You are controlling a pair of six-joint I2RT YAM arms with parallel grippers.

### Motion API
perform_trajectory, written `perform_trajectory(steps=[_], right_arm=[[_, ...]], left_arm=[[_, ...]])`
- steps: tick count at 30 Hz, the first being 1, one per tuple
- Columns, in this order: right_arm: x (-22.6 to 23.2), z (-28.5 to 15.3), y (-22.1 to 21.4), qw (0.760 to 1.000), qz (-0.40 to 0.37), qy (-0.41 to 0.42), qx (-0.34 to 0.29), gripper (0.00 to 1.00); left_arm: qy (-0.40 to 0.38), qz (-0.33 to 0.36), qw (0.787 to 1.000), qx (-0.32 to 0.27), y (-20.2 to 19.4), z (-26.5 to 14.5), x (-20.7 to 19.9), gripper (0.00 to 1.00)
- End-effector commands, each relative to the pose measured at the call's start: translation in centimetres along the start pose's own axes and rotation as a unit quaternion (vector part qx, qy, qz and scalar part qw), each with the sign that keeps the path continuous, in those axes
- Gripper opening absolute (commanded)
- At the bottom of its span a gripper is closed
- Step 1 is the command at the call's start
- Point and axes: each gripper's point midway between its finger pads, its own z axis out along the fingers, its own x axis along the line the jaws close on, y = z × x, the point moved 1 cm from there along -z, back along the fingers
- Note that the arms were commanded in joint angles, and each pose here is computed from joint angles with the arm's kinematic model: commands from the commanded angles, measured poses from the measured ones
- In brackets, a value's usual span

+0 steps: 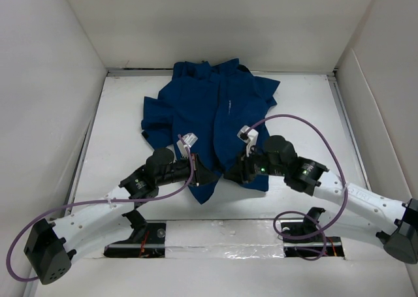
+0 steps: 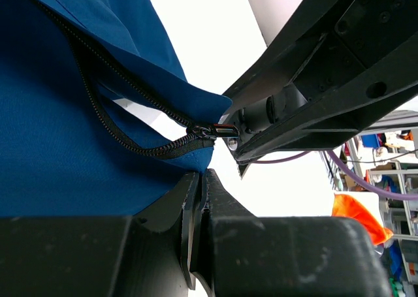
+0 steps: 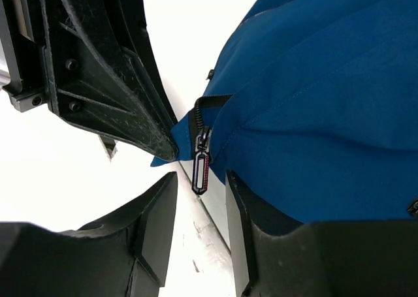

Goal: Zip up the jacket

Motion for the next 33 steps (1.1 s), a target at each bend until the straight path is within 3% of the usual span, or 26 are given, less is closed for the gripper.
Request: perform_trajectory(steps=[1,3,6,7,9,11,23,33], right_arm=[[1.1,-0.3,2.0,1.000,-0.015,0.012,-0.025,0.41],[1.1,-0.1,2.0,1.000,-0.016,0.013,-0.021,0.40],[1.1,0.0,1.9,1.000,-0.015,0.015,-0.020,0.30],[1.1,-0.1,2.0,1.000,-0.016,0.013,-0.023,0.25],[1.1,-0.2,2.3,0.999,-0.016,0.011,-0.026,0.06],[1.1,-0.3,2.3,1.000,-0.017,0.007,-0.025,0.00],[0.4,-2.3,5.0,0.997,-0.049,-0.059,-0.020,0.00],[-0.7,1.4,10.7,0.990,-0.079,-0.102,-0.060,0.00]], left_arm=[[-0.036,0.020,0.999,-0.007,0.4,-0.2,-1.6,0.00],[-0.034,0.021,0.999,-0.004,0.4,-0.2,-1.6,0.00],[-0.035,0.021,0.999,-0.005,0.3,-0.3,-1.5,0.00],[-0.038,0.021,0.999,-0.007,0.4,-0.4,-1.7,0.00],[-0.037,0.023,0.999,-0.005,0.4,-0.4,-1.7,0.00],[-0.032,0.022,0.999,-0.002,0.2,-0.4,-1.4,0.00],[-0.013,0.031,0.999,0.005,-0.2,-0.4,-0.5,0.00],[-0.031,0.039,0.998,0.023,-1.2,-0.8,-0.8,0.00]])
